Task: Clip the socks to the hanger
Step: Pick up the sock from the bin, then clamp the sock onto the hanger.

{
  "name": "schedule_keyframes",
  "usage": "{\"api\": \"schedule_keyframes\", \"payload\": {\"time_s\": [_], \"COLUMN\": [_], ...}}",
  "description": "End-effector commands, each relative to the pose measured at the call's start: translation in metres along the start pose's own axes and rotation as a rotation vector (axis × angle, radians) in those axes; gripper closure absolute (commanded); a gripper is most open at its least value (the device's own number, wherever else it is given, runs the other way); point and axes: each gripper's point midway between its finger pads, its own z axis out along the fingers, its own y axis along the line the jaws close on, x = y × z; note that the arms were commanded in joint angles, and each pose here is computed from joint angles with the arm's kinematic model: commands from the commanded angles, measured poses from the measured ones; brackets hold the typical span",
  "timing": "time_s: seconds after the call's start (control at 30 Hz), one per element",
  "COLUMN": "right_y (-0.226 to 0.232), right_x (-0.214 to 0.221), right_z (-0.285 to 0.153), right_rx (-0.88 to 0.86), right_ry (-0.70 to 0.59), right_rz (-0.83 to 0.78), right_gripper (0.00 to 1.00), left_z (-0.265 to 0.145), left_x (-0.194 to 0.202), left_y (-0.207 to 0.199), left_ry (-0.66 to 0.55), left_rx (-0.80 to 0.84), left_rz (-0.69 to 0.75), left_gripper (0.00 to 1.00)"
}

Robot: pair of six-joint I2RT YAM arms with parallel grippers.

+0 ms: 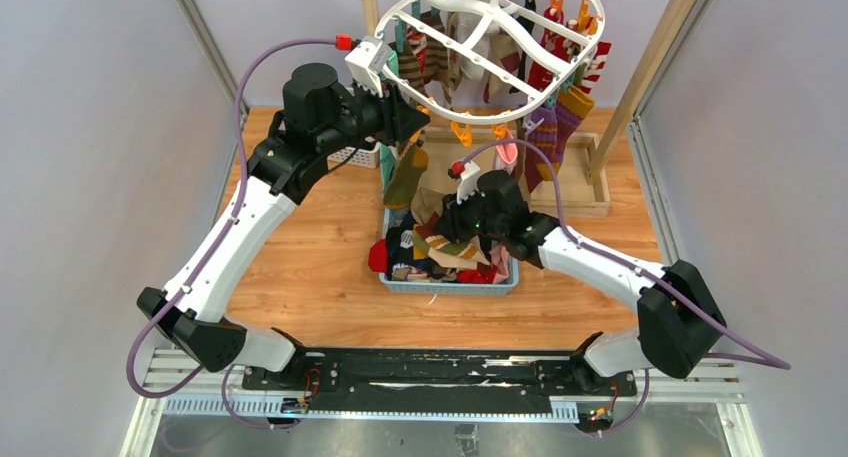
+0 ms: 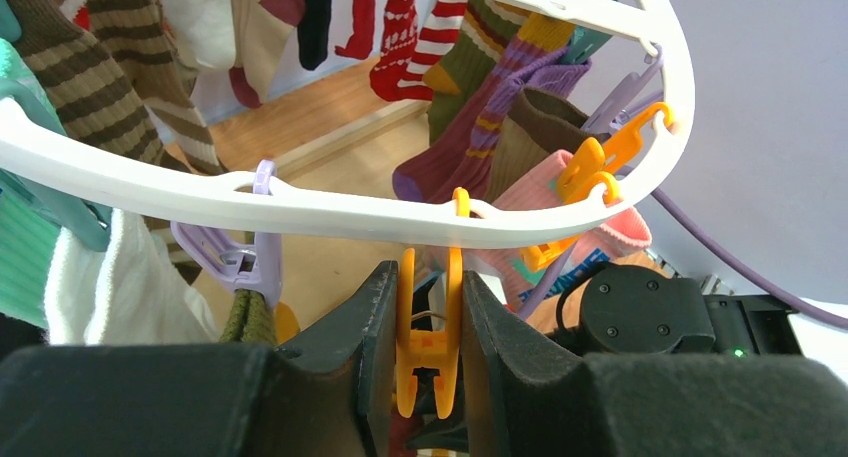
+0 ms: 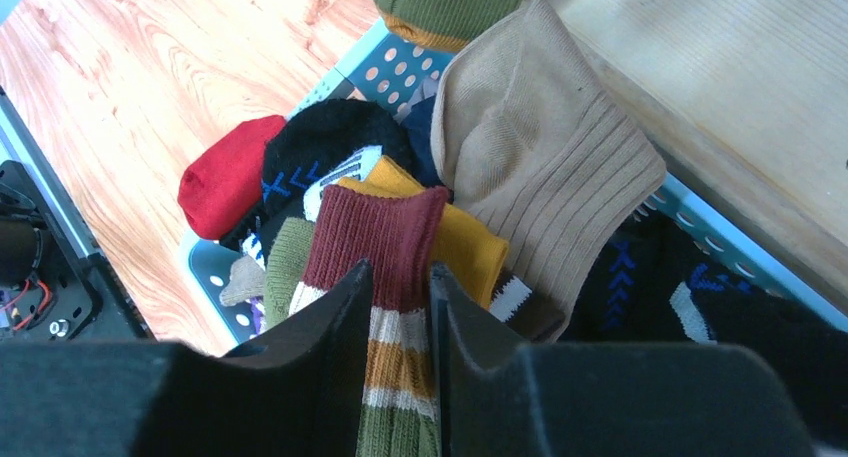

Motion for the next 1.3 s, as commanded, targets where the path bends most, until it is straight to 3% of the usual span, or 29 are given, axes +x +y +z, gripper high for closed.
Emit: {"api": "schedule_keyframes", "payload": {"time_s": [0.0, 0.2, 0.5, 0.8, 1.0, 1.13, 1.27], "right_y": [-0.003, 0.004, 0.045, 0.041, 0.03, 0.026, 0.021], "right_x": [0.006, -0.01, -0.045, -0.131, -0.179, -0.195, -0.193], "right_z": [0.003, -0.01, -0.055, -0.14, -0.223, -0.264, -0.267], "right_rx": [-0.012, -0.013, 0.048, 0.245, 0.382, 0.433, 0.457], "right_ry": [0.003, -0.091, -0.255, -0.507, -0.636, -0.694, -0.695], "right_rz": [0.019, 0.024, -0.198, -0.135, -0.12, -0.122, -0.123], "right_gripper": [0.78, 1.0, 1.0, 1.0, 1.0, 1.0, 1.0], "left_z": [-0.013, -0.013, -0.014, -0.014, -0.013, -0.012, -0.011], "left_x": [0.031, 0.031, 0.029, 0.028, 0.028, 0.029, 0.029], "left_y": [0.017, 0.017, 0.017, 0.017, 0.017, 0.018, 0.017], "left_ry": [0.117, 0.117, 0.113, 0.114, 0.114, 0.115, 0.115], "left_rx": [-0.068, -0.069, -0.072, -0.075, -0.075, -0.076, -0.072], "left_rz": [-0.042, -0.042, -0.036, -0.039, -0.041, -0.046, -0.054], "left_gripper": [1.0, 1.0, 1.0, 1.0, 1.0, 1.0, 1.0]}}
